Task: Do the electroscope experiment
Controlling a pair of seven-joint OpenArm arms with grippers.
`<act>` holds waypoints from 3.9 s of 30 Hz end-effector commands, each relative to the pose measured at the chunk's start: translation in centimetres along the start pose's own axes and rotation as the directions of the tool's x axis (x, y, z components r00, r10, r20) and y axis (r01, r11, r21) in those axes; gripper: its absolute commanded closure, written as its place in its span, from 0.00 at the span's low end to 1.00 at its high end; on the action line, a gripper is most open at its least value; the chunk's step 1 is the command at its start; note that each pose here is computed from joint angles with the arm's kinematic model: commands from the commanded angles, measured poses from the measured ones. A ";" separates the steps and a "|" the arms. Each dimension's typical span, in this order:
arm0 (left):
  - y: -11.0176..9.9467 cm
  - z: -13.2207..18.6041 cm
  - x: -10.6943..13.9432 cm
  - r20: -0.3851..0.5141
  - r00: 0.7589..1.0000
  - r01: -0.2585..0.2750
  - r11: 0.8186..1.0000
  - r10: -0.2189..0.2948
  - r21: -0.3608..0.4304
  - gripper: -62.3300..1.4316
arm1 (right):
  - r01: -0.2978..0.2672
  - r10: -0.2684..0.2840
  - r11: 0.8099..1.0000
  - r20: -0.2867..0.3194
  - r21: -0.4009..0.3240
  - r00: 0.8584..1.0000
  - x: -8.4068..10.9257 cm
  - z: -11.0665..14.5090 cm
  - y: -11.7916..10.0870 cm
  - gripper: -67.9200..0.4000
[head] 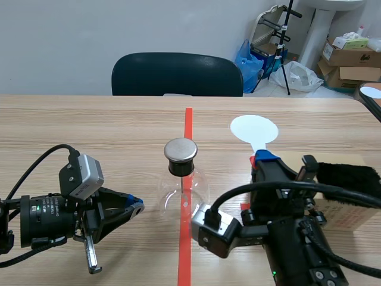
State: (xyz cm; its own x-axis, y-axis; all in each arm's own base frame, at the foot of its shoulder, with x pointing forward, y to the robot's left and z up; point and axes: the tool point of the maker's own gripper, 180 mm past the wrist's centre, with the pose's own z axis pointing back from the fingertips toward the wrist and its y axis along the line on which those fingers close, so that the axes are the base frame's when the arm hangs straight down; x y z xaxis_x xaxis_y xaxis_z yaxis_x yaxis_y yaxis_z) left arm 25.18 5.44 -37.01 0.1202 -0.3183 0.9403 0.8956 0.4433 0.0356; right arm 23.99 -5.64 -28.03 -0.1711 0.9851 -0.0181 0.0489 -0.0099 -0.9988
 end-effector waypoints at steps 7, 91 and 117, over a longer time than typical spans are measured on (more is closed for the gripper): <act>0.4 -0.2 1.3 0.043 0.999 0.005 1.000 -0.005 0.002 0.93 | -0.008 0.005 1.000 -0.099 -0.026 0.995 -2.1 -0.2 -0.6 0.98; 0.4 -0.2 1.3 0.044 0.999 0.005 1.000 -0.006 0.003 0.93 | -0.008 0.005 1.000 -0.122 -0.026 0.992 -2.6 -0.2 -0.6 0.98; 0.5 -0.1 1.4 0.047 0.999 0.005 1.000 -0.006 0.006 0.93 | -0.008 0.005 1.000 -0.123 -0.026 0.992 -2.6 -0.2 -0.6 0.98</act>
State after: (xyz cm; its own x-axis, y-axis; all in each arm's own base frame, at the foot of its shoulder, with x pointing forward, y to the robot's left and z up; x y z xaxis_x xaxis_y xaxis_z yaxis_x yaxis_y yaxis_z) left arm 25.19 5.43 -37.00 0.1200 -0.3180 0.9405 0.8956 0.4433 0.0356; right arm 24.23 -7.84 -27.99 -0.0483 0.9988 -0.0117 0.0492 -0.0093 -0.9987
